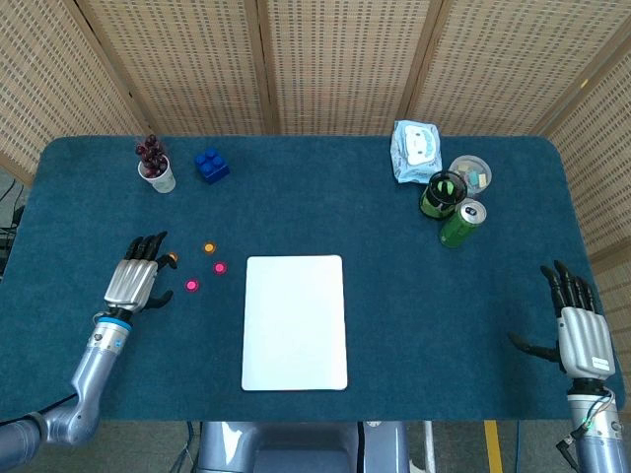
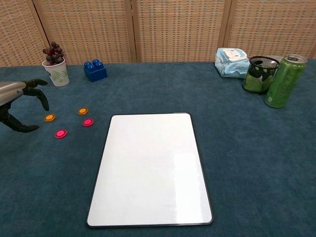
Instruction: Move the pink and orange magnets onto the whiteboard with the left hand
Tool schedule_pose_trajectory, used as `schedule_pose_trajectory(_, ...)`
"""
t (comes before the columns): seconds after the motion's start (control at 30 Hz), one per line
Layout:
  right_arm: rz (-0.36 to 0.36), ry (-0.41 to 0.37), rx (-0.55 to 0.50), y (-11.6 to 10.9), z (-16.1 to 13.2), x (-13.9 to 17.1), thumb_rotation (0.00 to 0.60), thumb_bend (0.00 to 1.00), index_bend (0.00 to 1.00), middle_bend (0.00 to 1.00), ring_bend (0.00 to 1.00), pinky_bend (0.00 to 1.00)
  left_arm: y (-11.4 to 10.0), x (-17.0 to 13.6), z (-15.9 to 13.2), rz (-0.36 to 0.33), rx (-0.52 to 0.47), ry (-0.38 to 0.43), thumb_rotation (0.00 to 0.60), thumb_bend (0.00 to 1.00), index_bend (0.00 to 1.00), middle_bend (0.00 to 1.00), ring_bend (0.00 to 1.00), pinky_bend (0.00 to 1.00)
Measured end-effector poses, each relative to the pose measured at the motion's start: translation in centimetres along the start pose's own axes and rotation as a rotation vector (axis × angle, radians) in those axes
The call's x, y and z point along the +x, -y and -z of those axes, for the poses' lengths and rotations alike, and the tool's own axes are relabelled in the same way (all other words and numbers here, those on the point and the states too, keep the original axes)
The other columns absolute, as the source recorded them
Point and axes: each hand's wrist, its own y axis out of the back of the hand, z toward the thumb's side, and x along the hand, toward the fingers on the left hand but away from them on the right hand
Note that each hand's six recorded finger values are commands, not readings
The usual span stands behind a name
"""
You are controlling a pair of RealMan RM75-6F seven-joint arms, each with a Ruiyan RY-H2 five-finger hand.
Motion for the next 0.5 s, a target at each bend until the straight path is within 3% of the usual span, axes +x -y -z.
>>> schedule_pose_trajectory(0.2,-0.006,0.0,-0.002,0.0,0.0,0.0,0.6,0.02,0.0,0.0,0.0,0.0,1.2,0.4,-0.6,0.048,0.022,-0.017,0.6,0.29,0.42,0.0,0.0,0.0)
schedule_pose_trajectory(0.5,-0.012,0.0,-0.008,0.0,0.0,0.0,0.6,0.03,0.0,0.0,0.0,0.0,2.0,1.1,-0.7,0.064,0.026,-0.034,0.6,0.27,0.42,0.0,0.0,0.0)
